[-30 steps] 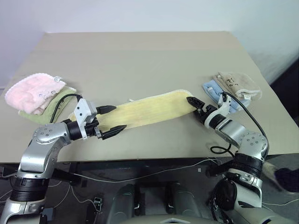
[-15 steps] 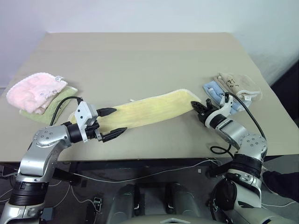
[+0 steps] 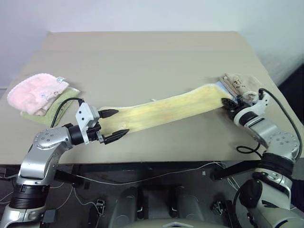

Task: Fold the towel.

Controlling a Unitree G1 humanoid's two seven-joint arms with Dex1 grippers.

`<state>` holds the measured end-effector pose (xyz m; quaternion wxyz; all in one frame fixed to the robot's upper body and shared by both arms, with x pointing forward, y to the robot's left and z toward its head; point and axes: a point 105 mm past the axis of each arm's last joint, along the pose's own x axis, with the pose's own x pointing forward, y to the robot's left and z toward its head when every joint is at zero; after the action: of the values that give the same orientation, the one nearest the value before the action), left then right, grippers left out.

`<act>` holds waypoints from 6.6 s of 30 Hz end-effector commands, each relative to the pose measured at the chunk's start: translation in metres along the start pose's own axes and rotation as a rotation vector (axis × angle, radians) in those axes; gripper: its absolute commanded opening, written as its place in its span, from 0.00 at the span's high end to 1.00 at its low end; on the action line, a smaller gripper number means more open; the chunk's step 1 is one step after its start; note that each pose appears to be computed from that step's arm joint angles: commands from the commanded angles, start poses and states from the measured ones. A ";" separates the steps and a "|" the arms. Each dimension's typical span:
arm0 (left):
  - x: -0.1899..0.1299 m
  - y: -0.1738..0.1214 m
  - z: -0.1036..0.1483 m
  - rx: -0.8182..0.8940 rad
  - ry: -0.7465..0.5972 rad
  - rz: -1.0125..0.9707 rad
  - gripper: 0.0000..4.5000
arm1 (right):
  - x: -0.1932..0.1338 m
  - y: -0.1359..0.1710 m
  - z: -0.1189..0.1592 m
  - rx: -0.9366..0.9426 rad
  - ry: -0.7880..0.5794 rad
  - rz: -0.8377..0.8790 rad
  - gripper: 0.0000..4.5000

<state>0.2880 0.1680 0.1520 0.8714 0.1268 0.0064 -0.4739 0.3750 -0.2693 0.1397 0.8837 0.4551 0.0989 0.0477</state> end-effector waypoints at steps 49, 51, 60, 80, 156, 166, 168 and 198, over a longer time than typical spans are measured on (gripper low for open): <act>-0.001 -0.005 0.009 -0.027 -0.054 0.015 0.00 | -0.030 0.116 -0.123 -1.355 0.288 0.690 0.10; -0.003 -0.005 0.008 -0.069 -0.076 0.035 0.00 | -0.036 0.121 -0.110 -1.346 0.252 0.711 0.10; -0.008 -0.016 -0.006 -0.229 -0.102 0.106 0.00 | 0.016 0.108 -0.081 -1.263 0.135 0.560 0.55; -0.017 -0.054 -0.012 -0.610 -0.206 0.371 0.00 | 0.060 0.053 -0.164 -1.173 0.301 0.560 0.84; 0.044 0.002 0.081 -0.218 -0.234 0.190 1.00 | 0.019 0.116 -0.099 -1.098 0.001 0.652 0.85; 0.114 -0.050 0.051 -0.081 -0.073 -0.051 1.00 | 0.011 0.108 -0.087 -1.104 -0.034 0.587 0.85; 0.118 -0.049 0.050 -0.079 -0.073 -0.046 1.00 | 0.010 0.108 -0.085 -1.102 -0.040 0.578 0.85; 0.058 0.045 0.044 -0.265 -0.193 0.329 0.37 | 0.007 0.163 -0.123 -1.045 0.014 0.769 1.00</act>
<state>0.3546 0.1340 0.1870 0.9450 -0.0409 -0.0066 -0.3245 0.3625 -0.0903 0.1843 0.9215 -0.0316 -0.0744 0.3799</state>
